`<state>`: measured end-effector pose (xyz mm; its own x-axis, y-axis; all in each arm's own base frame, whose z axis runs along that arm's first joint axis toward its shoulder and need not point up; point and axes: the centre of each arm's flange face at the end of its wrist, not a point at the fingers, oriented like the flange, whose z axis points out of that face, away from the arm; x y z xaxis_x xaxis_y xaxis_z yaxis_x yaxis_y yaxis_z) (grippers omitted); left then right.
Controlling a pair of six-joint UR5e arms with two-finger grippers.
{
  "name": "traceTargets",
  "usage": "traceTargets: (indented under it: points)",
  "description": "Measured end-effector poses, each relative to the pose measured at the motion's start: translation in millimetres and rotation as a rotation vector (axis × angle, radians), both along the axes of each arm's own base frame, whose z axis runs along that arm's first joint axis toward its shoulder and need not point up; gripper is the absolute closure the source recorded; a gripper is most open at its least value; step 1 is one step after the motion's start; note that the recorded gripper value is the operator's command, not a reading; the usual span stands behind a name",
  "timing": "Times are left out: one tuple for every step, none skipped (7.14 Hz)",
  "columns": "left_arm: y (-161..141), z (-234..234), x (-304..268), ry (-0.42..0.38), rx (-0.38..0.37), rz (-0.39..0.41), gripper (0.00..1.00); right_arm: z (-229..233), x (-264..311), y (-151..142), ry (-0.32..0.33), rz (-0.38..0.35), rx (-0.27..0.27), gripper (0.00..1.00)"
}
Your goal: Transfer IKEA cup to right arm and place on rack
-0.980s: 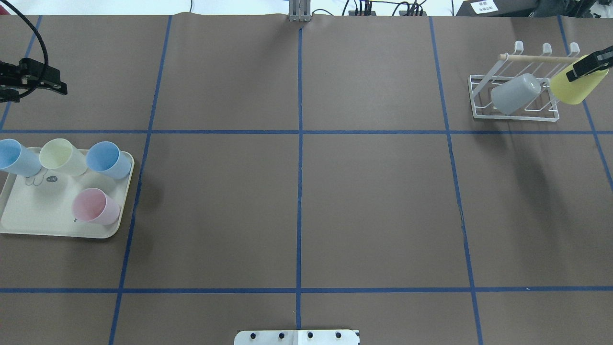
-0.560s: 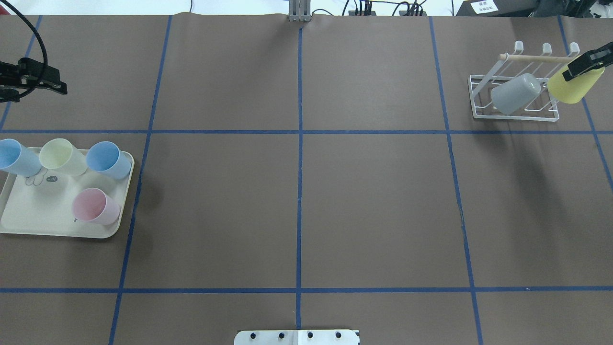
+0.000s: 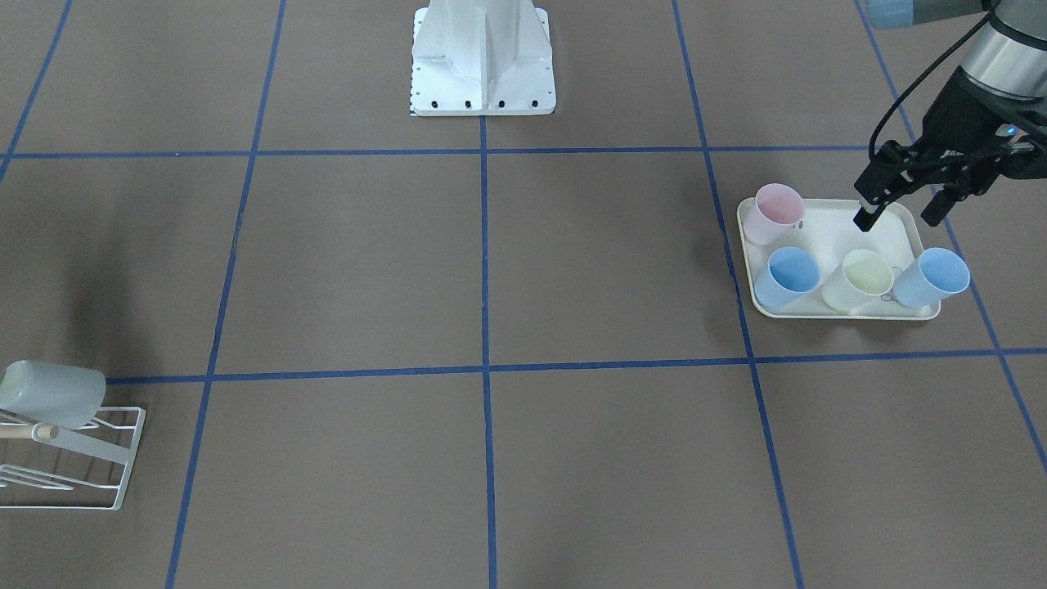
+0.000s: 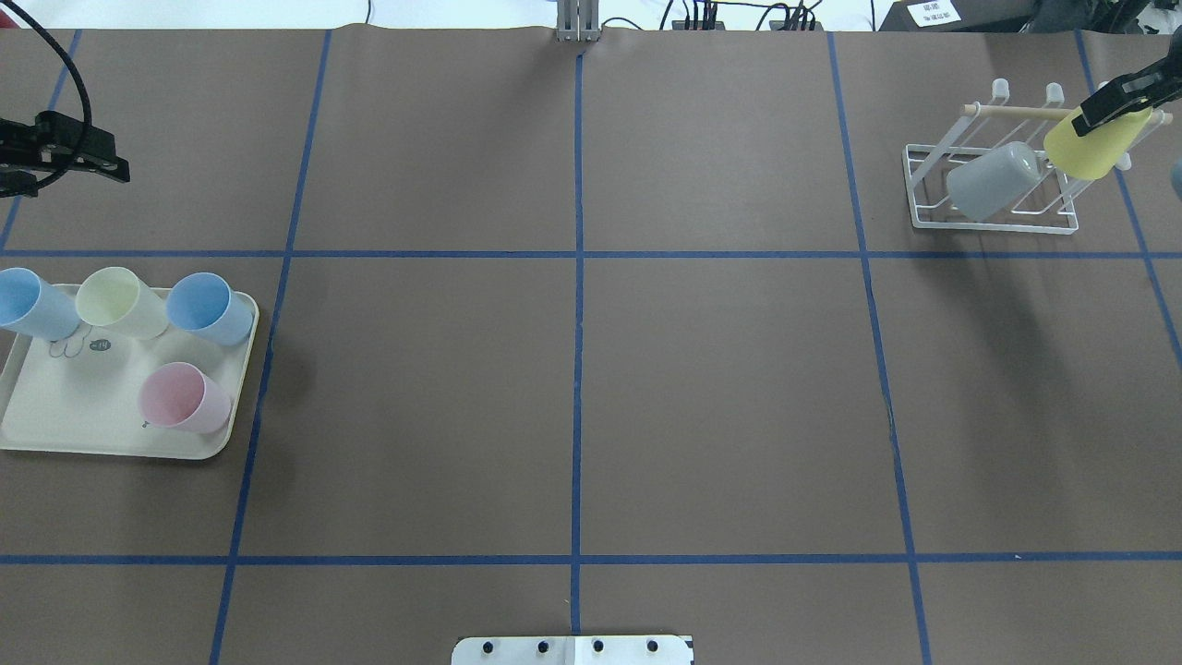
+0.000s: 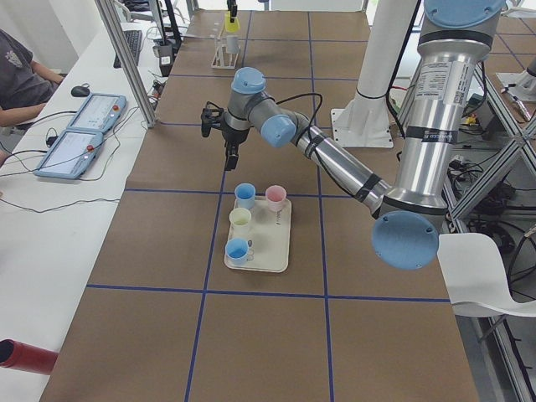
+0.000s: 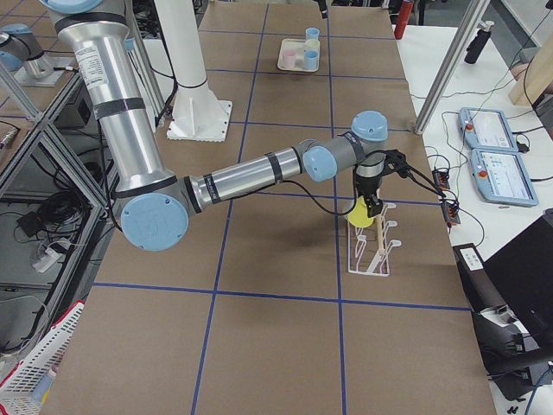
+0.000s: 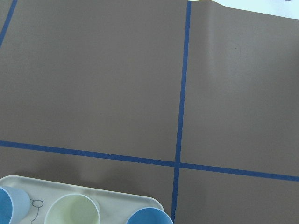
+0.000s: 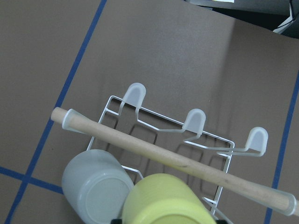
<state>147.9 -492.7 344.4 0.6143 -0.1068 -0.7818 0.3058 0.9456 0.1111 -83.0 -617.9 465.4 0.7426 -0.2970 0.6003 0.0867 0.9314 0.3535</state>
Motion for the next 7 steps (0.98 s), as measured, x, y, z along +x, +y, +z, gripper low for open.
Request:
traceTargets:
  points:
    - [0.1, -0.1, 0.0, 0.001, 0.000, 0.000, 0.00, 2.3, -1.0, -1.4, 0.003, -0.002, -0.003, 0.82]
    - [0.1, -0.2, 0.1, 0.001, 0.000, 0.001, 0.00, 5.1, -2.7, -2.3, 0.005, -0.004, -0.008, 0.82]
    - [0.1, -0.3, 0.2, 0.002, 0.000, 0.001, 0.00, 6.7, -5.5, -2.5, 0.008, -0.008, -0.010, 0.82]
    - [0.1, -0.5, 0.2, 0.002, 0.000, 0.002, 0.00, 8.0, -8.5, -2.6, 0.018, -0.009, -0.008, 0.82]
    - [0.2, -1.0, 0.3, 0.003, 0.000, 0.003, 0.00, 9.3, -11.6, -2.8, 0.033, -0.009, -0.004, 0.82]
    - [0.7, -1.7, 0.1, 0.005, 0.001, 0.003, 0.00, 10.9, -14.3, -2.8, 0.043, -0.010, -0.002, 0.82]
    - [1.4, -2.7, -0.1, 0.006, 0.003, 0.004, 0.00, 12.0, -15.4, -2.7, 0.049, -0.011, -0.002, 0.82]
